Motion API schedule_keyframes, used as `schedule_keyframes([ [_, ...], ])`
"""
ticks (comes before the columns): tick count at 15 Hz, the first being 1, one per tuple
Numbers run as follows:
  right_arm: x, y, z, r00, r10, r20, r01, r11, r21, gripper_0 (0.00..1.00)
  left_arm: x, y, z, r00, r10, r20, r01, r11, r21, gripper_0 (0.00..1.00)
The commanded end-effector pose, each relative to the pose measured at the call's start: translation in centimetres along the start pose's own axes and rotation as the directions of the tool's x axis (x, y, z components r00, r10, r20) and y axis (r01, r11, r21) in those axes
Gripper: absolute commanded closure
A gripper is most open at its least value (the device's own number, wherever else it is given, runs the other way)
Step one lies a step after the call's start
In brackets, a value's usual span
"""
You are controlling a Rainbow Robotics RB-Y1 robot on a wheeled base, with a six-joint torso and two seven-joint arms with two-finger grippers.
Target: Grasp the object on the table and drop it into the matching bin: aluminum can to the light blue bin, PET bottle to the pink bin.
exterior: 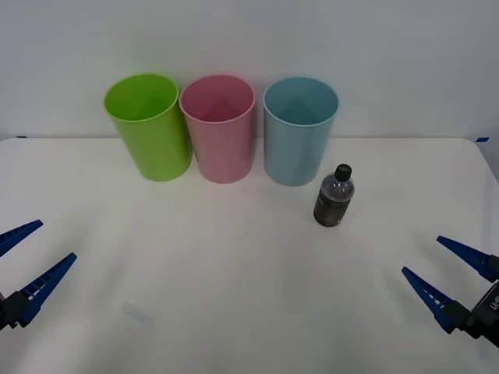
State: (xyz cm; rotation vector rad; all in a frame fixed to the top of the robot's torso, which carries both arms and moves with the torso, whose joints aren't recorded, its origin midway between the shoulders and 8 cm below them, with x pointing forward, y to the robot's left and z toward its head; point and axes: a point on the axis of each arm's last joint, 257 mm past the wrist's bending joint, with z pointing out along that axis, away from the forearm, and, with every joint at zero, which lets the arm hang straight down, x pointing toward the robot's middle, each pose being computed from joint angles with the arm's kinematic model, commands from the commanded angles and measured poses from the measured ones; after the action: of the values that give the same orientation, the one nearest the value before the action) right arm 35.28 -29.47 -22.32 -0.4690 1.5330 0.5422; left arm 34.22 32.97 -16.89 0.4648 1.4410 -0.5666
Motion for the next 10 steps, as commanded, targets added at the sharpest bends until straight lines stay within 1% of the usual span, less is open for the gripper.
schedule_keyframes([
  [1, 0.9, 0.1, 1.5, 1.000, -0.011, -0.007, 0.011, 0.9998, 0.019, 0.00, 0.0, 0.0, 0.0, 1.0000, 0.000, 0.000, 0.000, 1.0000, 0.000, 0.00],
  [2, 1.0, 0.0, 2.2, 0.999, -0.032, -0.010, 0.032, 0.9990, 0.030, 0.00, 0.0, 0.0, 0.0, 1.0000, 0.000, 0.000, 0.000, 1.0000, 0.000, 0.00],
  [3, 1.1, -0.4, 2.8, 0.997, -0.072, -0.012, 0.072, 0.9962, 0.048, 0.00, 0.0, 0.0, 0.0, 1.0000, 0.000, 0.000, 0.000, 1.0000, 0.000, 0.00],
  [4, 1.4, -0.7, 3.3, 0.995, -0.099, -0.020, 0.100, 0.9925, 0.070, 0.00, 0.0, 0.0, 0.0, 1.0000, 0.000, 0.000, 0.000, 1.0000, 0.000, 0.00],
  [7, 2.0, -1.1, 4.8, 0.994, -0.100, -0.032, 0.103, 0.9890, 0.106, 0.00, 0.0, 0.0, 0.0, 1.0000, 0.000, 0.000, 0.000, 1.0000, 0.000, 0.00],
  [10, 2.9, -1.5, 6.2, 0.995, -0.087, -0.047, 0.093, 0.9858, 0.140, 0.00, 0.0, 0.0, 0.0, 1.0000, 0.000, 0.000, 0.000, 1.0000, 0.000, 0.00],
])
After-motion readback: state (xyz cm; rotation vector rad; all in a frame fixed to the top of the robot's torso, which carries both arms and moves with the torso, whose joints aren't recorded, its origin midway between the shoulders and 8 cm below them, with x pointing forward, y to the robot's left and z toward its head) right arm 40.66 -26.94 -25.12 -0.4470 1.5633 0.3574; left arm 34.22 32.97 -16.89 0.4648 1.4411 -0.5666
